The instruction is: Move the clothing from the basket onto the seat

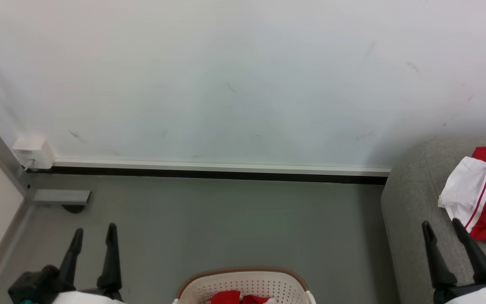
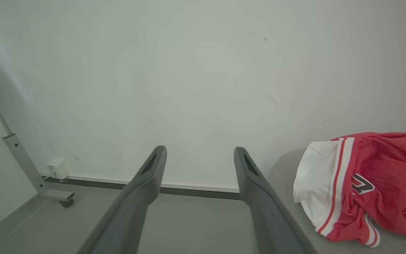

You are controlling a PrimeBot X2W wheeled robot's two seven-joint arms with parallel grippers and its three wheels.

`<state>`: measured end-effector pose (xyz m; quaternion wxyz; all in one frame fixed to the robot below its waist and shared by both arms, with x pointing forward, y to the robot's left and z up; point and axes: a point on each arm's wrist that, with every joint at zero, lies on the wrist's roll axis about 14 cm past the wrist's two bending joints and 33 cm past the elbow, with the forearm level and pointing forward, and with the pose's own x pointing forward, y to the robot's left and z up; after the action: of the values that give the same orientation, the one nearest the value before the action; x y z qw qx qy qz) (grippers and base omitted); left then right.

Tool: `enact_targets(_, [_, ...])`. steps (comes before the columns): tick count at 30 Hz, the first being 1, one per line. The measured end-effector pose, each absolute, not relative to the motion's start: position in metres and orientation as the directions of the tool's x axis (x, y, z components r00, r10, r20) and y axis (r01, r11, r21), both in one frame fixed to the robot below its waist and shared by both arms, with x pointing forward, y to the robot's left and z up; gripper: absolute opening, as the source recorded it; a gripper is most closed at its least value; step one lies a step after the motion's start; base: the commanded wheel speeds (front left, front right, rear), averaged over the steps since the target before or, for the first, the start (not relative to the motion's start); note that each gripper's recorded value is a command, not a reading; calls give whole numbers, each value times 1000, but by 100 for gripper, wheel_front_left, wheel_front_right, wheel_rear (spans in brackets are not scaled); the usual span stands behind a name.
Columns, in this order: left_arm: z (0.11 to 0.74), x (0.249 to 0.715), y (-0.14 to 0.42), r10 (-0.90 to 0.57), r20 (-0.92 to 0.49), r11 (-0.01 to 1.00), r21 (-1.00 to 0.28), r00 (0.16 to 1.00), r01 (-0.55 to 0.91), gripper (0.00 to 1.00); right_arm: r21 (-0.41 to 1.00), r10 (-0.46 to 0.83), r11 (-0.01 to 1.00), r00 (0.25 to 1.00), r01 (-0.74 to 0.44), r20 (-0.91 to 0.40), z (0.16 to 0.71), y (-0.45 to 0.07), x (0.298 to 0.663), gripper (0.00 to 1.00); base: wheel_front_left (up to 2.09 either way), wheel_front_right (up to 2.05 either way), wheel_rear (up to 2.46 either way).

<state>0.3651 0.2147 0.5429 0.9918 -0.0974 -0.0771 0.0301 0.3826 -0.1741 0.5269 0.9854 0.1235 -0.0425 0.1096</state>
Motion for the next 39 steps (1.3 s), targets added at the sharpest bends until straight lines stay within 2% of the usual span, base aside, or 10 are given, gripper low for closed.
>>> enact_targets(6, [523, 352, 213, 85, 106, 981, -186, 991, -64, 100, 234, 173, 954, 981, -188, 84, 511, -171, 371, 100, 0, 0, 0])
enact_targets(19, [513, 350, 209, 69, 98, 983, -174, 993, -51, 100, 205, 174, 960, 979, -192, 102, 515, -164, 370, 100, 0, 0, 0])
enact_targets(32, [507, 356, 203, 53, 86, 984, -175, 995, -37, 100, 204, 169, 962, 982, -183, 87, 510, -166, 370, 100, 0, 0, 0])
enact_targets(39, [505, 370, 185, -4, 81, 983, -183, 997, 19, 100, 188, 154, 968, 984, -167, 84, 511, -176, 377, 100, 0, 0, 0])
